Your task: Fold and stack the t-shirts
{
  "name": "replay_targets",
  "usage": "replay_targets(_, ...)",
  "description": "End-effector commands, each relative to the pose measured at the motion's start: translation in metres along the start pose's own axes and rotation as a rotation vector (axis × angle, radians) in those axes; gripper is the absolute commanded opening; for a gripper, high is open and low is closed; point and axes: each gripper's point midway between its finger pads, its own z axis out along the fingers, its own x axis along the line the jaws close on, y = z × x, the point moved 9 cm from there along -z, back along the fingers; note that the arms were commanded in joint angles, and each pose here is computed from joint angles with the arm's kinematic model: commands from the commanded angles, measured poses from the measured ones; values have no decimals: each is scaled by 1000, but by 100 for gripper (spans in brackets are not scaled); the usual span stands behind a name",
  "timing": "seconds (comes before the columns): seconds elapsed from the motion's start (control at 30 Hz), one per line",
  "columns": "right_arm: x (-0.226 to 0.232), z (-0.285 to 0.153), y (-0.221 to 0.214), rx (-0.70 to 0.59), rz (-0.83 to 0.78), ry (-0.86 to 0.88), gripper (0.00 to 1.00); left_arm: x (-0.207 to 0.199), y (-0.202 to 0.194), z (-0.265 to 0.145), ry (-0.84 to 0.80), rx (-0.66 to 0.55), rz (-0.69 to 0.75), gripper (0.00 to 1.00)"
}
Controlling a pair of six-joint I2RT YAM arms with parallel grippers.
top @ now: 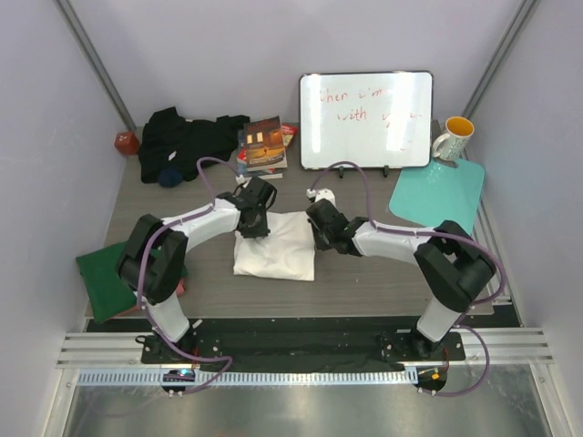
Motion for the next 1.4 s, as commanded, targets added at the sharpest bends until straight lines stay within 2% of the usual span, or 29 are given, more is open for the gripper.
replay_targets(0.0,-7,-52,33,-123,12,3,4,5,16,-28,-11,-66,-19,34)
replay_targets(0.07,-8,-65,44,-158,3,2,6,1,25,-36,-26,-87,-21,38)
replay_targets(0.2,-1,-82,76,-222,4,37,3,-6,39,-44,-43,-104,-16,38)
replay_targets(0.37,14,-50,86,-175,-22,30,1,-9,44,-44,-45,-113,-10,36)
replay_targets(0.5,25,-18,83,-139,-30,39,1,-5,45,-35,-10,-103,-8,21)
replay_targets(0.67,28,12,76,-122,-32,0,1,0,47,-25,27,-100,-18,12)
replay_targets(0.77,28,29,65,-95,-40,-18,1,5,47,-13,58,-79,-36,0)
replay_targets(1.1,23,48,43,-42,-49,-53,1,20,30,27,145,33,-64,0)
replay_targets(1.37,11,49,36,-20,-47,-82,1,39,18,34,217,50,-112,0)
